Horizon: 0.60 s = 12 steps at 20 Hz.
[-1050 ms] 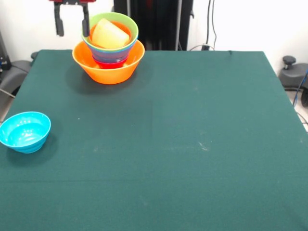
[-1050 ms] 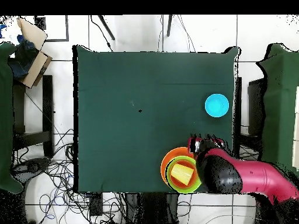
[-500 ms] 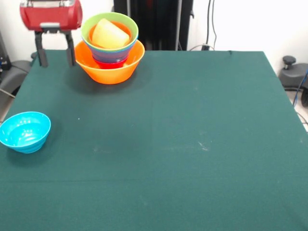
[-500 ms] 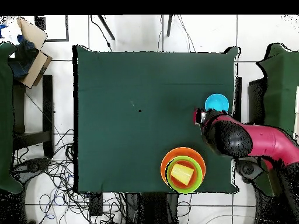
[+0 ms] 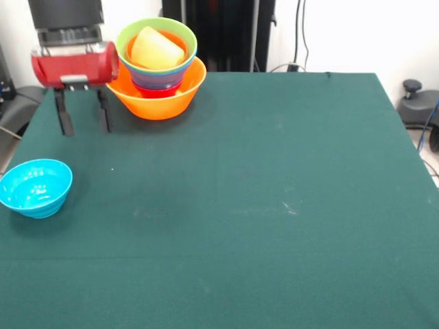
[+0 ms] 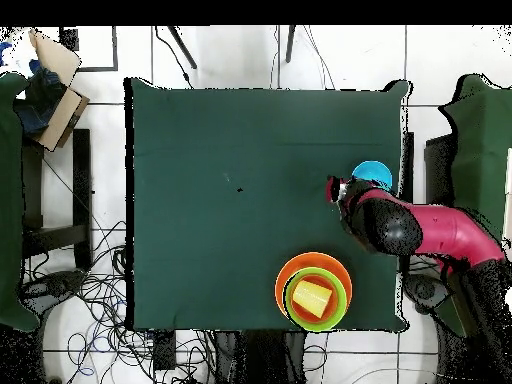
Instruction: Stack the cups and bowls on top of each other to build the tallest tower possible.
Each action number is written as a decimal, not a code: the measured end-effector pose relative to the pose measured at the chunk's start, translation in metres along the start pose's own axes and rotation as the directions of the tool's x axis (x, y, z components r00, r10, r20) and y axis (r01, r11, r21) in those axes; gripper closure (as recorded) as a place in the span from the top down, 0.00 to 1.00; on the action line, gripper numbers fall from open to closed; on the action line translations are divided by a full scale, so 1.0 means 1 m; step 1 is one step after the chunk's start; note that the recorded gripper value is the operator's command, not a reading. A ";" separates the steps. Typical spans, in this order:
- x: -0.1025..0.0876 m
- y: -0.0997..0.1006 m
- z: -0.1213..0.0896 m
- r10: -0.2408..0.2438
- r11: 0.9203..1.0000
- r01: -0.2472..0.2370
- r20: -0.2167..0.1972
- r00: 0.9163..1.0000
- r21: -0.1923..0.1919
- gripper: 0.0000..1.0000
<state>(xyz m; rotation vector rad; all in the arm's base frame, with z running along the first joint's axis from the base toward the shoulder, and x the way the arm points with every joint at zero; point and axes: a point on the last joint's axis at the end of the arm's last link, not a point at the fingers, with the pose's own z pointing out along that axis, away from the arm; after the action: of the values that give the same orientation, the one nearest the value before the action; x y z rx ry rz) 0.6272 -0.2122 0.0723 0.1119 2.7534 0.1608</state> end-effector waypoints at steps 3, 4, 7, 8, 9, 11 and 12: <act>0.015 -0.001 0.018 -0.016 1.000 0.016 0.027 1.000 -0.015 1.00; 0.021 -0.002 0.025 -0.021 1.000 0.022 0.039 0.999 -0.021 1.00; 0.035 -0.007 0.039 -0.030 0.999 0.032 0.068 0.997 -0.032 1.00; 0.040 -0.009 0.042 -0.031 0.999 0.034 0.076 0.997 -0.035 1.00; 0.042 -0.011 0.044 -0.030 0.999 0.033 0.079 0.996 -0.036 1.00; 0.050 -0.016 0.047 -0.028 0.999 0.031 0.083 0.996 -0.037 1.00; 0.052 -0.019 0.047 -0.025 0.999 0.028 0.081 0.996 -0.037 1.00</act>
<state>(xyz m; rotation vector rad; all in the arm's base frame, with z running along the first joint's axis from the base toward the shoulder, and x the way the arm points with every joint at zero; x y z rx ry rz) 0.5953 -0.2210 0.0076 0.0699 2.6685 0.1968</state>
